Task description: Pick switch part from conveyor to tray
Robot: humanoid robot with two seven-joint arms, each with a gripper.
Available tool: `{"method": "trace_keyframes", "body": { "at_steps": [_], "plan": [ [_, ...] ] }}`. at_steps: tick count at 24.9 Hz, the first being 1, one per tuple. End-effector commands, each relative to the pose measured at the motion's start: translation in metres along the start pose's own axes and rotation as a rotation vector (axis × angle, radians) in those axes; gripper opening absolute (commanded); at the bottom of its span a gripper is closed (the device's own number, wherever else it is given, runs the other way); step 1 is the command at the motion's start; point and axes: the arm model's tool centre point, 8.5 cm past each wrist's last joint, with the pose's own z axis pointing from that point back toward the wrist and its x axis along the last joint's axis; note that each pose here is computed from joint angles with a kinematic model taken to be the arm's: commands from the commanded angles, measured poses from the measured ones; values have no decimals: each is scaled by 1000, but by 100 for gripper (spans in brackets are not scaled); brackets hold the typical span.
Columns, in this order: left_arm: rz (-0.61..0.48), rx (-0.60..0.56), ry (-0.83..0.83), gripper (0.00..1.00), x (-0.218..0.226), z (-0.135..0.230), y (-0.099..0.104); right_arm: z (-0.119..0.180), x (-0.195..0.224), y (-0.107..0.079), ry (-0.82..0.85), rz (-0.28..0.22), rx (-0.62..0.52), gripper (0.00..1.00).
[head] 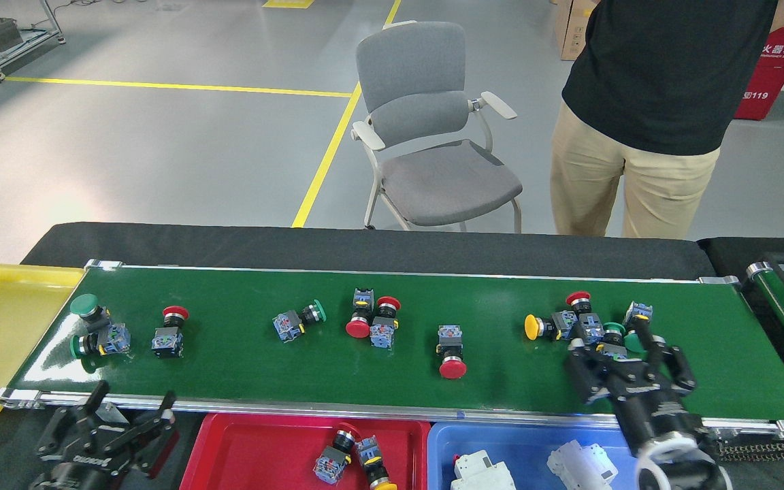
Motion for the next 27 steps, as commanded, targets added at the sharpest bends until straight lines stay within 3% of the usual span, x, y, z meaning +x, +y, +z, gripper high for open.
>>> {"method": "trace_keyframes", "body": {
  "at_steps": [1,6,10,14,16,19,22,24,27],
  "plan": [
    [-17,43,-1,100,-10,-11,16,-15,30,6,-31,-8,18,98],
    [16,22,13,100,-34,-51,22,-46,80,44,-38,-6,136,98],
    [60,-57,-50,100,-45,-83,25,-61,103,64,-55,-19,200,98],
    [82,-77,-66,100,-42,-100,30,-71,127,70,-89,-24,224,93],
    [75,-85,-88,100,-35,-110,33,-73,138,77,-124,-3,250,91],
    [88,-96,-76,100,-32,-124,37,-72,143,86,-148,-5,285,75],
    [121,-115,-32,100,-36,-141,41,-76,145,83,-182,1,279,31],
    [124,-129,35,100,-43,-153,44,-81,145,74,-217,14,257,21],
    [90,-164,159,99,-53,-164,45,-82,149,70,-258,15,251,15]
  ]
}}
